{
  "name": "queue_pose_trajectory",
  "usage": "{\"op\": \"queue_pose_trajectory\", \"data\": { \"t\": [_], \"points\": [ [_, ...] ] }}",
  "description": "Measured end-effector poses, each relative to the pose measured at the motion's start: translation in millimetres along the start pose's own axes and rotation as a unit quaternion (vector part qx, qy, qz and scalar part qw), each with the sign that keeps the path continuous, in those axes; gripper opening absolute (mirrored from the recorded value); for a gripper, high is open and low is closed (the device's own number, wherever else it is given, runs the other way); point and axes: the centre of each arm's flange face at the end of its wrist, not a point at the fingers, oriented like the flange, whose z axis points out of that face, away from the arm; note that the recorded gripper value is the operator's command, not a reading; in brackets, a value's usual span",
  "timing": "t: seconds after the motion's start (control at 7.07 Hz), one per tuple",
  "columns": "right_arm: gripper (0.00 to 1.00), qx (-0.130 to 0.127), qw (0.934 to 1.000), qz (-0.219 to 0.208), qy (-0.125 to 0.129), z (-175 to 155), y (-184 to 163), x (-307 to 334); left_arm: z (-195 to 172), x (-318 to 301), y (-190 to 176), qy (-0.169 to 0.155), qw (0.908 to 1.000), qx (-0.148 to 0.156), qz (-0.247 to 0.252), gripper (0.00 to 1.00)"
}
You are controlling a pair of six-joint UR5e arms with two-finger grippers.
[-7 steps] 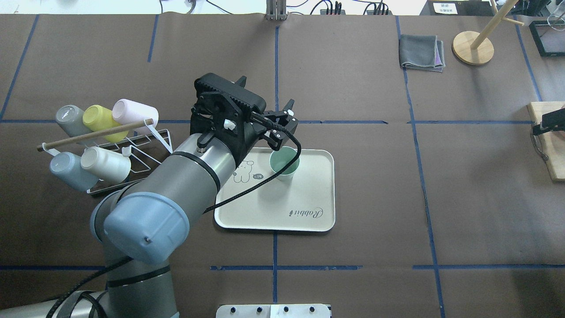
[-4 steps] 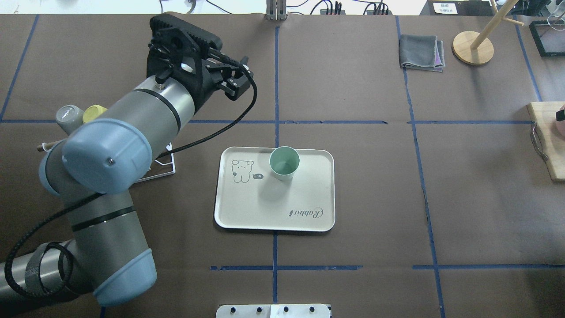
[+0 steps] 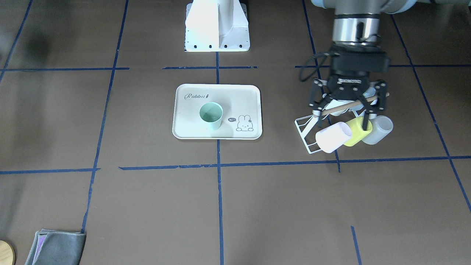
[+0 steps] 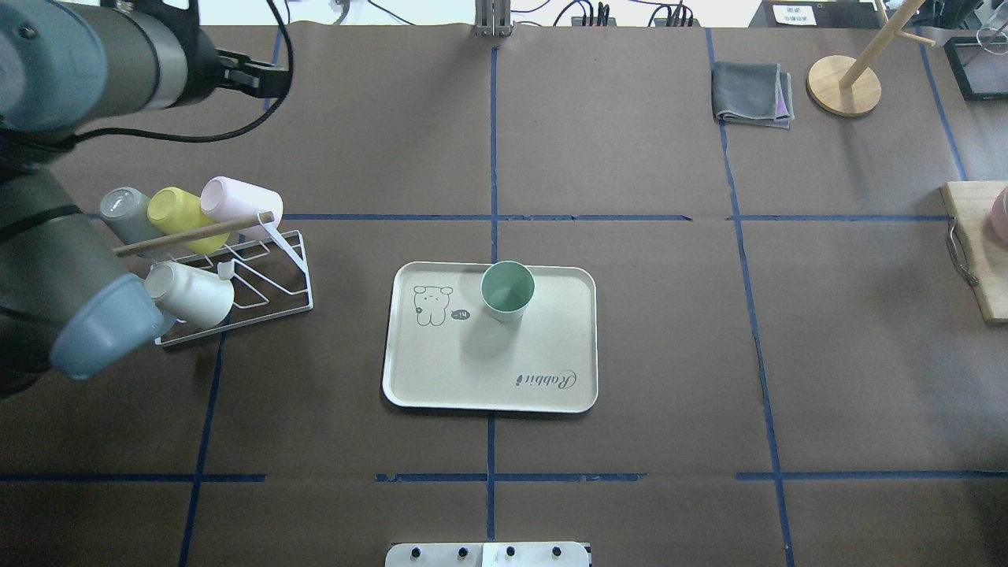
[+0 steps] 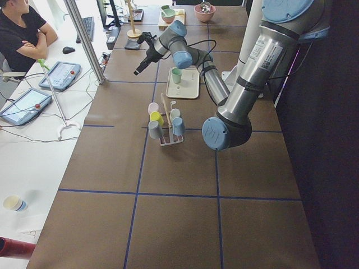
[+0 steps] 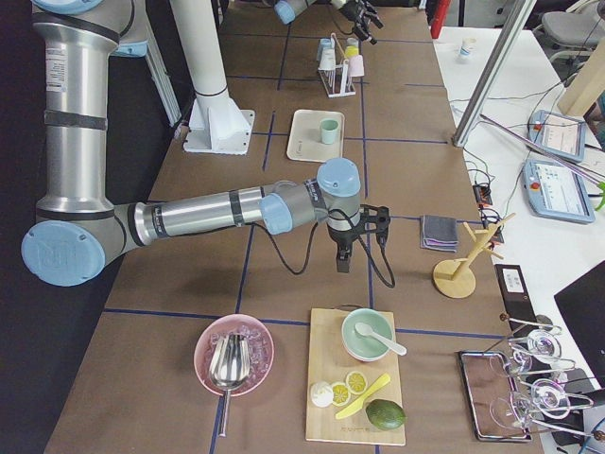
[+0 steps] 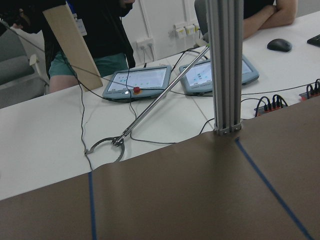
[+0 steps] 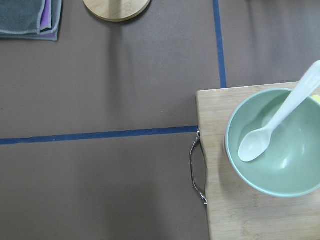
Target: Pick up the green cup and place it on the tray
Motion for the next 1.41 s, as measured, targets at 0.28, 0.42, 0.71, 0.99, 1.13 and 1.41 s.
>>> {"op": "queue_pose_trajectory", "data": {
  "t": [0.28, 0.42, 0.71, 0.99, 1.13, 1.41],
  "points": [
    [0.99, -0.008, 0.9999, -0.007, 0.005, -4, -2, 21, -1, -116, -1, 0.023, 0.9926, -0.105, -0.056, 0.99],
    [0.99, -0.011, 0.9999, -0.007, 0.006, -3, -3, 34, -4, -172, 9, 0.032, 0.9861, -0.148, -0.070, 0.99],
    [0.99, -0.015, 0.9997, -0.018, 0.009, -3, -2, 61, -4, -285, 40, 0.041, 0.9746, -0.209, -0.069, 1.00],
    [0.99, -0.031, 0.9987, -0.040, 0.012, -3, 1, 77, 8, -382, 70, 0.044, 0.9609, -0.268, -0.052, 1.00],
    [0.99, -0.039, 0.9979, -0.050, 0.012, 0, 2, 78, 15, -418, 90, 0.052, 0.9521, -0.295, -0.060, 1.00],
    [0.99, -0.062, 0.9945, -0.084, 0.011, 9, 2, 72, 20, -454, 134, 0.066, 0.9296, -0.341, -0.124, 1.00]
  ]
}}
